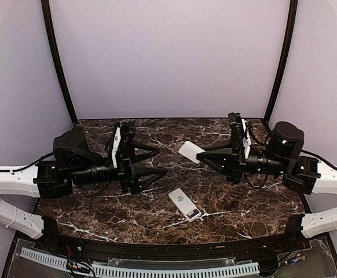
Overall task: Load the batteries into the remote control
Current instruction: Pass from the left arm to the right, then pass from the right arm to the left
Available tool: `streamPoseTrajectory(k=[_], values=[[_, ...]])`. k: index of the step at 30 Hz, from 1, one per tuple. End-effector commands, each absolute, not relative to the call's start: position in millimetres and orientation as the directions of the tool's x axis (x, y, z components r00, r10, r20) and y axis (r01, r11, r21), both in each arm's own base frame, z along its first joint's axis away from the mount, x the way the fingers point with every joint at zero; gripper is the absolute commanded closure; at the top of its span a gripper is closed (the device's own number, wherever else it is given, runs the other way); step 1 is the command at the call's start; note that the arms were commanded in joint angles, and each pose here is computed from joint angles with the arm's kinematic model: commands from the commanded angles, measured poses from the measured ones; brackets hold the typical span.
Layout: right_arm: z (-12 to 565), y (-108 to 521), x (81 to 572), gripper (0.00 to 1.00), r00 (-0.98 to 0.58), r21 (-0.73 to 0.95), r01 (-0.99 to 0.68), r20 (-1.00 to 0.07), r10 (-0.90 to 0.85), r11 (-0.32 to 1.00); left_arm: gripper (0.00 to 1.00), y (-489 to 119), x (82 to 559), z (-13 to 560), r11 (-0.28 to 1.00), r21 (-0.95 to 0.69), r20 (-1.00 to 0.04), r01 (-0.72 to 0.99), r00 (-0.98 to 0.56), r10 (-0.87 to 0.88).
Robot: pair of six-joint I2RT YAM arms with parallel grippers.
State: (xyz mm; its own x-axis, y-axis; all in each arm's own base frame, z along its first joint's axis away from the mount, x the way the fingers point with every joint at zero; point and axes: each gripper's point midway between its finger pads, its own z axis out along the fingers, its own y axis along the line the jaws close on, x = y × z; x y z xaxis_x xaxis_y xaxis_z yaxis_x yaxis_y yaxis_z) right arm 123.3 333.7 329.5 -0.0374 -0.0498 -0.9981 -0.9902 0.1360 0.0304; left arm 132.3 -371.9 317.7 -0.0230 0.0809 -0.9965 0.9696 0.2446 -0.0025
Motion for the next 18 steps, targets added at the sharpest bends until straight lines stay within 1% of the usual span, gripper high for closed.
streamPoseTrajectory(k=[1,2,4,7,10,18], values=[[397.2,321.7,137.0,1.0,-0.06,0.127,-0.973,-0.944,0.324,0.19,0.33,-362.2,138.7,377.8,0.22,-0.178,-0.955,0.959,-0.115,-0.273],[406.5,320.5,136.8,1.0,-0.045,0.12,-0.975,-0.931,0.363,0.186,0.39,-368.1,139.6,383.1,0.199,-0.201,-0.947,0.959,-0.139,-0.288],[414.6,322.2,139.2,1.0,-0.033,0.114,-0.975,-0.921,0.388,0.19,0.45,-380.0,137.6,388.8,0.149,-0.217,-0.941,0.965,-0.166,-0.296],[423.4,325.2,138.7,1.0,-0.014,0.095,-0.979,-0.911,0.412,0.178,0.47,-392.2,137.9,392.4,0.102,-0.242,-0.927,0.965,-0.199,-0.319],[424.4,329.0,138.2,1.0,-0.013,0.089,-0.982,-0.91,0.414,0.164,0.49,-393.3,137.7,408.1,0.063,-0.256,-0.897,0.965,-0.213,-0.389],[417.2,332.4,136.4,1.0,-0.039,0.104,-0.984,-0.916,0.4,0.142,0.53,-398.3,142.7,421.9,0.024,-0.268,-0.863,0.963,-0.228,-0.452]])
